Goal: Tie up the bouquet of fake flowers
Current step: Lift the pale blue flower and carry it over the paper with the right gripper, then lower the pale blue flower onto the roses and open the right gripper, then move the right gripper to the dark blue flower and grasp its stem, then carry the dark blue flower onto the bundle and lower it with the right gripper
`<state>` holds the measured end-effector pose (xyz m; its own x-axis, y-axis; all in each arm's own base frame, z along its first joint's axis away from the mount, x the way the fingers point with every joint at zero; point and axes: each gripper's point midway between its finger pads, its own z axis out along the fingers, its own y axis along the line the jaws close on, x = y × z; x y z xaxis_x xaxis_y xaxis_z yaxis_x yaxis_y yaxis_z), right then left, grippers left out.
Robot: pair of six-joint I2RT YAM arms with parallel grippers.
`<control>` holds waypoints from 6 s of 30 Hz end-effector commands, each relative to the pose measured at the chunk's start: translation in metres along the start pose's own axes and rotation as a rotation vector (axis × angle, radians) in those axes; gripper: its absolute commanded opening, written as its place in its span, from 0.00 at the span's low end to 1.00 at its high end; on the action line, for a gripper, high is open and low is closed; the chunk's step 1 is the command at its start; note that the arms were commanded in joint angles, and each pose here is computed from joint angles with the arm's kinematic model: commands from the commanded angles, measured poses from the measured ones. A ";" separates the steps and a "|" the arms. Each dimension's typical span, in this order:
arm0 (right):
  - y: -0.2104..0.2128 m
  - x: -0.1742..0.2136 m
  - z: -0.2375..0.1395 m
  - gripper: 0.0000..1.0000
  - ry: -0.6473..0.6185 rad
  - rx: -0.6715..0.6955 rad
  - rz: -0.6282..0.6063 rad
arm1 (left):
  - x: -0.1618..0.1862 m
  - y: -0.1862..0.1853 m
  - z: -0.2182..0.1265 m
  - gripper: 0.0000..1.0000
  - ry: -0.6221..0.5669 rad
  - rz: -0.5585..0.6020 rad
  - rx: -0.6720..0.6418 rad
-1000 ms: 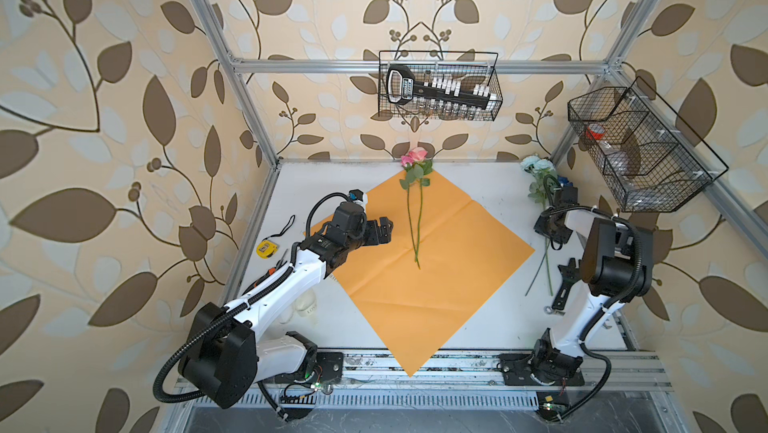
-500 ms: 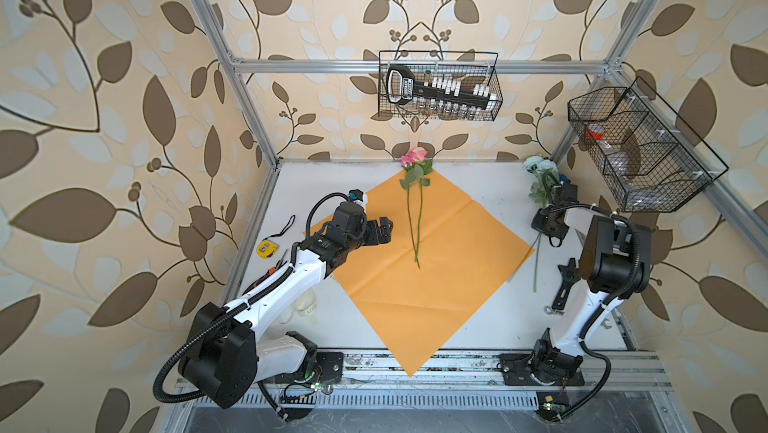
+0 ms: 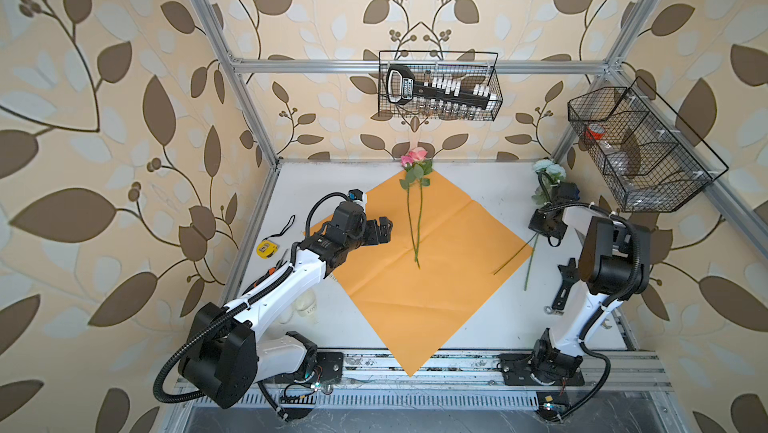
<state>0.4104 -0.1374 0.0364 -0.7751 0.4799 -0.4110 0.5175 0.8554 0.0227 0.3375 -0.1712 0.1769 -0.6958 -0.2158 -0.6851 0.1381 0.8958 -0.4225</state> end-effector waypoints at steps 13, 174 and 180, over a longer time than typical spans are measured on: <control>0.046 -0.025 -0.086 0.00 -0.156 -0.109 -0.070 | -0.013 0.002 -0.003 0.99 -0.043 -0.003 -0.003; 0.158 0.136 -0.157 0.00 -0.166 -0.487 -0.079 | -0.004 0.022 0.004 0.99 -0.037 -0.053 -0.062; 0.238 0.193 -0.194 0.00 -0.161 -0.622 -0.268 | -0.001 0.028 0.005 0.99 -0.034 -0.071 -0.079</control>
<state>0.3085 0.1673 0.1251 -0.7793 0.2490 -0.5751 0.0189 0.9266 0.3756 0.3436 -0.1576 0.1659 -0.6897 -0.2587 -0.6763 0.0755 0.9032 -0.4225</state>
